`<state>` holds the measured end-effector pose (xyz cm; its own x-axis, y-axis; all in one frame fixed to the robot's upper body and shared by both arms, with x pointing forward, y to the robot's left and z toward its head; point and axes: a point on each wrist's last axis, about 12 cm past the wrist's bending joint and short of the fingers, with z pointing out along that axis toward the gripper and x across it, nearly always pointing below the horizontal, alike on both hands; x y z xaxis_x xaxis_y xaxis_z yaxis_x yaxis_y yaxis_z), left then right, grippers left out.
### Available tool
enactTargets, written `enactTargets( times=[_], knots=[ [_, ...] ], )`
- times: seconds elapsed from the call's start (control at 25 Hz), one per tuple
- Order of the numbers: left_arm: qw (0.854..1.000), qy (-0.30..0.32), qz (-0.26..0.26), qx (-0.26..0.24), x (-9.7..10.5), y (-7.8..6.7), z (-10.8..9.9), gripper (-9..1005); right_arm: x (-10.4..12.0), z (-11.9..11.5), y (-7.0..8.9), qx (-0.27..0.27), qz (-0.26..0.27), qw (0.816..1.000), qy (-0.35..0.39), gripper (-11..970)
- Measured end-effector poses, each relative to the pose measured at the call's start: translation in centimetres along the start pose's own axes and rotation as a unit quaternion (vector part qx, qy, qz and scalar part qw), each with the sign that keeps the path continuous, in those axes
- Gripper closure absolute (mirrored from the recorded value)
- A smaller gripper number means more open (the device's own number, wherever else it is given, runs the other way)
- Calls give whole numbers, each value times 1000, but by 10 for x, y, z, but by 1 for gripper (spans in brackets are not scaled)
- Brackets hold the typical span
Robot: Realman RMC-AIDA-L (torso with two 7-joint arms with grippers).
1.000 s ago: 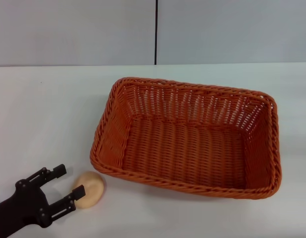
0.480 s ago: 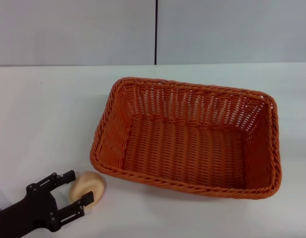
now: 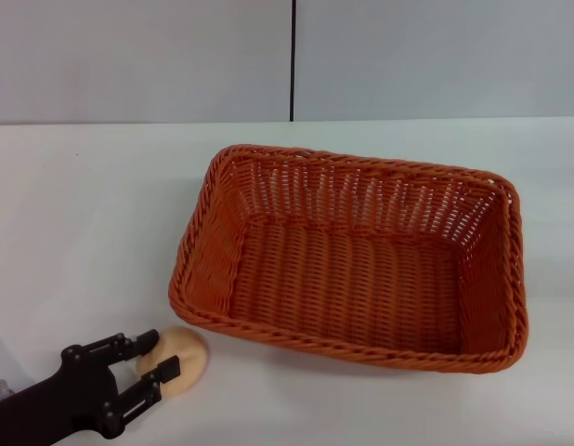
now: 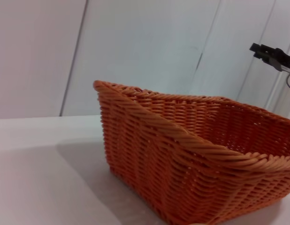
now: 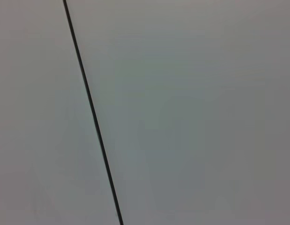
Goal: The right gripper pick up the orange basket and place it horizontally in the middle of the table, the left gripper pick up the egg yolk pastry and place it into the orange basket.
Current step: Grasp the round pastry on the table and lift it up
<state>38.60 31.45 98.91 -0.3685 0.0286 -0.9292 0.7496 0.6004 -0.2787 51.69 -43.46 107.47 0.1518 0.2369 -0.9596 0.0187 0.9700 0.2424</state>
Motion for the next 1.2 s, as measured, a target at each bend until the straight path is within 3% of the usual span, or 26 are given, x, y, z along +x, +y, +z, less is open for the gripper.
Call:
enactTargets(
  times=[0.6,0.96,1.08,1.2],
  knots=[
    [1000,4,10,0,-6,7,2,801,2,0,0,2,2,1000,3,451],
    [988,-64,18,-142,-23,38,-27,873,3,-1,1,3,4,1000,4,451],
    [983,-87,19,-158,-28,42,-25,890,4,-2,1,4,5,1000,5,451],
    [980,-121,24,-154,-41,47,-9,893,5,-3,1,4,8,1000,7,451]
  ],
)
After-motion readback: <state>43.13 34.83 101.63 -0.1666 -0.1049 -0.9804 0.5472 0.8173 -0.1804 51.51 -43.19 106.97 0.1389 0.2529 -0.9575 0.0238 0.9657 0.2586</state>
